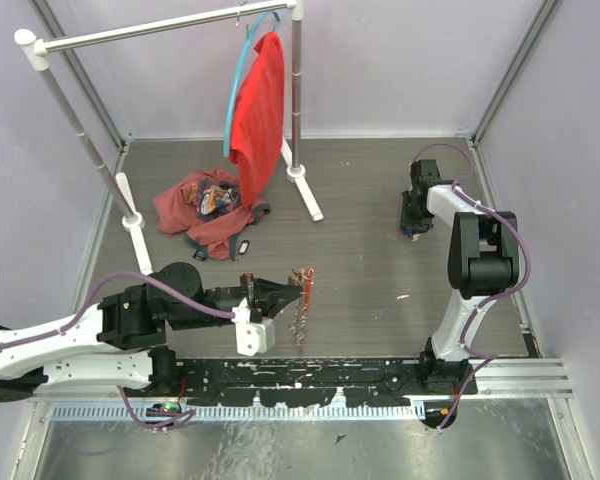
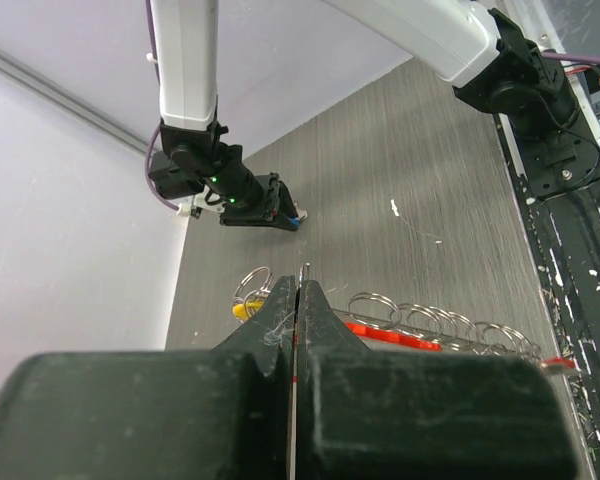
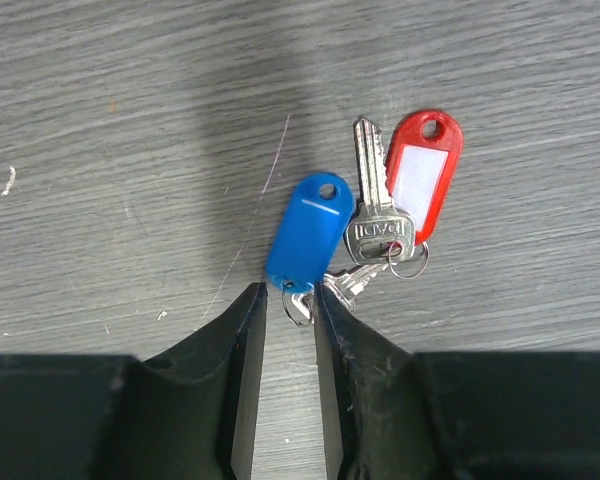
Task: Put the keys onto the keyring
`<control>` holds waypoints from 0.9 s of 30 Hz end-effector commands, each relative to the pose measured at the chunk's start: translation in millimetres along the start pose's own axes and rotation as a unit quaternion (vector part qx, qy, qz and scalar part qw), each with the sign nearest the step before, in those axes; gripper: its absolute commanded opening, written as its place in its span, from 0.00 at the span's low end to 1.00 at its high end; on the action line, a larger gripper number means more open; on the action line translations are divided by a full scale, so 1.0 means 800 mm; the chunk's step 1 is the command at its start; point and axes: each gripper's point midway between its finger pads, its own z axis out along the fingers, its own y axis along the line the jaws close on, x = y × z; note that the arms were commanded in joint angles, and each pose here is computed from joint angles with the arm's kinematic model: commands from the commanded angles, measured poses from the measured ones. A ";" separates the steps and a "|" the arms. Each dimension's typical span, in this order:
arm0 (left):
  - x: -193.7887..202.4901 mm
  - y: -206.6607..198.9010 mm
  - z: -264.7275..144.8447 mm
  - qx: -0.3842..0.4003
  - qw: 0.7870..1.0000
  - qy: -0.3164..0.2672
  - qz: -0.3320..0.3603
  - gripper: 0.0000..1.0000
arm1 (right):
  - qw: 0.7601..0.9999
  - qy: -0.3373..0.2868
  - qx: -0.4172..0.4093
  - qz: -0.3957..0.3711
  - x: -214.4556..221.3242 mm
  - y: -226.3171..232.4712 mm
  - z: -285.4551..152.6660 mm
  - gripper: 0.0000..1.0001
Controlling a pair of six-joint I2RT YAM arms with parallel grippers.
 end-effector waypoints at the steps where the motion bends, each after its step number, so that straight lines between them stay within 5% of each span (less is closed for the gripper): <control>1: -0.036 0.028 -0.005 -0.032 0.998 -0.046 -0.001 0.00 | 1.000 -0.014 0.011 -0.012 -0.018 -0.001 -0.009 0.31; 13: -0.037 0.029 -0.005 -0.033 0.998 -0.048 0.000 0.00 | 0.999 0.006 0.015 -0.027 -0.009 -0.001 -0.004 0.29; 27: -0.036 0.028 -0.004 -0.032 0.998 -0.047 0.000 0.00 | 0.999 -0.015 0.013 -0.031 -0.023 0.004 -0.024 0.01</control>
